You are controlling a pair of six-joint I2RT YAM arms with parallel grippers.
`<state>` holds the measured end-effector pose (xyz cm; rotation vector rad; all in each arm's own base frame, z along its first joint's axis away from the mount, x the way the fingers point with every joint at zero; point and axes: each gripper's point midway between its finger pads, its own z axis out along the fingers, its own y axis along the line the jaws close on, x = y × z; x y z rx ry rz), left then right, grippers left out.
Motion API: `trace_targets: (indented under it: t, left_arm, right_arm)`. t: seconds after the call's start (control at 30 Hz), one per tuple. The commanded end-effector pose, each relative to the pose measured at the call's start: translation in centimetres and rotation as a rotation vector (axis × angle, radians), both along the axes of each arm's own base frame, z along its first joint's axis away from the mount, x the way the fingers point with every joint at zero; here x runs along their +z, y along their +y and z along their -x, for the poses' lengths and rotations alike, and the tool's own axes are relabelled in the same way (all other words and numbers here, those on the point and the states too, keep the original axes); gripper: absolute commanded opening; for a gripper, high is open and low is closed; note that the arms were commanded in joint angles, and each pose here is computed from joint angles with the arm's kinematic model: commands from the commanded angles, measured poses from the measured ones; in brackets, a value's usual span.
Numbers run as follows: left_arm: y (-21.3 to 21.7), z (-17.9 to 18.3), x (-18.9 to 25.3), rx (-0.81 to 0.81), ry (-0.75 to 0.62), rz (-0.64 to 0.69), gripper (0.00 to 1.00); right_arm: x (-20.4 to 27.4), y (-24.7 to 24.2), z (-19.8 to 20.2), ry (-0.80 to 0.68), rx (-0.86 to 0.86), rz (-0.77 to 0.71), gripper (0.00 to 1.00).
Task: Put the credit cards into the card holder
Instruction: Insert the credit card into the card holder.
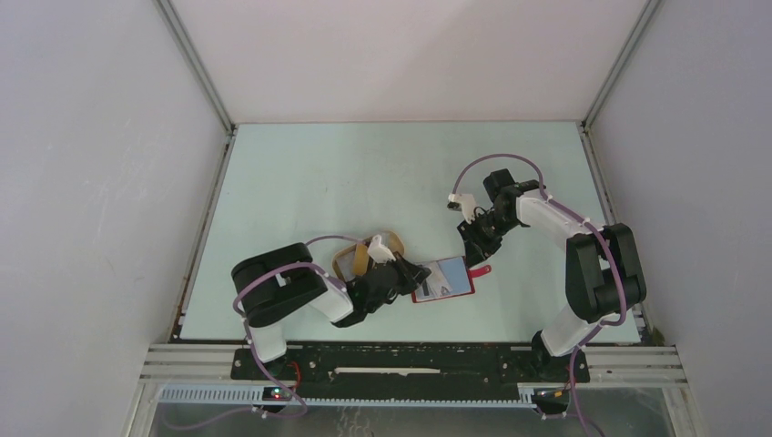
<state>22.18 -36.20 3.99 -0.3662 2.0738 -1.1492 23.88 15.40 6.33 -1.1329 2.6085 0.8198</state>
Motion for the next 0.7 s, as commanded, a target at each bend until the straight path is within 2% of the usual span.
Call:
trace_targets:
  t: [0.0, 0.67]
  left_arm:
    - [-0.4, -0.1, -0.2, 0.002, 0.010, -0.021, 0.00]
    - [-1.2, -0.1, -1.6, -0.026, 0.078, -0.133, 0.00]
  right_arm:
    - [0.8, 0.4, -0.7, -0.023, 0.007, -0.009, 0.31]
    - [1.0, 0.6, -0.6, -0.027, 0.012, -0.015, 0.31]
